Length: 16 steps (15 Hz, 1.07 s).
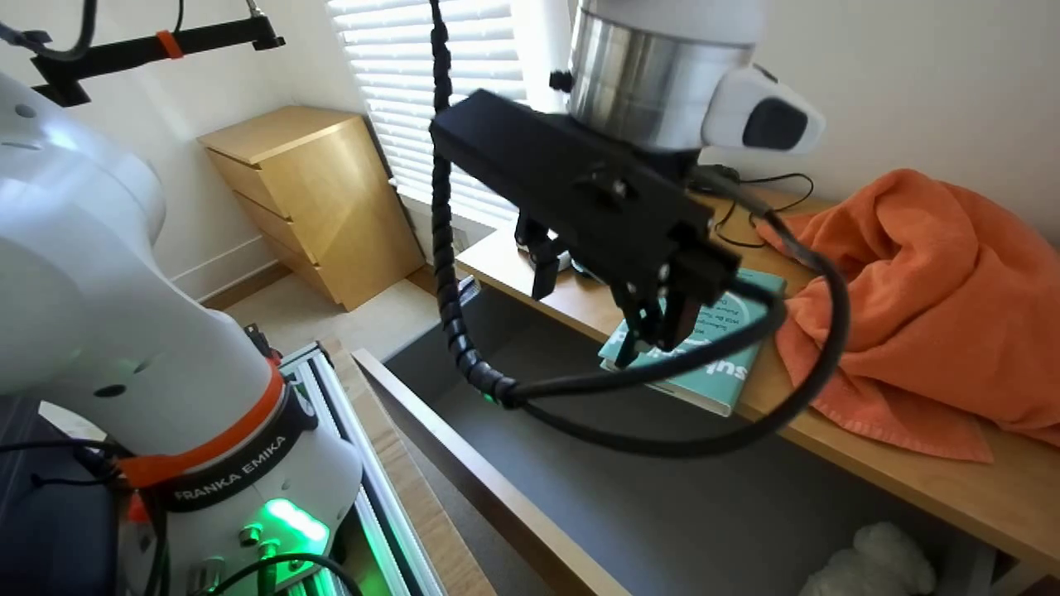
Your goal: Put the blue book in the drawer
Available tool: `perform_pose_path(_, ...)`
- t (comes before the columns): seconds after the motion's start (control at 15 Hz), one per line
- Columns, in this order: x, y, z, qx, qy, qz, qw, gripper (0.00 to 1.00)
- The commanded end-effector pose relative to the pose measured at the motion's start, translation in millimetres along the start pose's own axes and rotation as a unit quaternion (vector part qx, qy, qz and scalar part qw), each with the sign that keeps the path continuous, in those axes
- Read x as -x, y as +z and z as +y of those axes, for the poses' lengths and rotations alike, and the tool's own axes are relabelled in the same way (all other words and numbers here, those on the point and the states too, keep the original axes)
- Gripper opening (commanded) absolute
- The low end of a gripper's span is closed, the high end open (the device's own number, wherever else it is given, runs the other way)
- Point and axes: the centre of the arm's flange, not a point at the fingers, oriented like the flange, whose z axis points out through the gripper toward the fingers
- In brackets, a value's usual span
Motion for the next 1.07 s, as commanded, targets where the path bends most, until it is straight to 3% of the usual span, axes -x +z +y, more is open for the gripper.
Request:
perform_pose_path(0.0,-11,46,28,-0.055,0.013,0.019,0.9982,1.00)
perform_pose_path(0.27,-3,80,58,-0.093,0.041,0.044,0.9939,1.00)
perform_pose_path(0.53,16,115,84,-0.154,0.051,0.066,0.9845,1.00)
perform_pose_path(0.8,30,140,107,-0.192,0.067,0.135,0.9698,1.00)
perform_pose_path(0.87,32,124,86,-0.169,0.064,0.109,0.9774,1.00)
perform_pose_path(1.0,34,129,90,-0.172,0.064,0.109,0.9769,1.00)
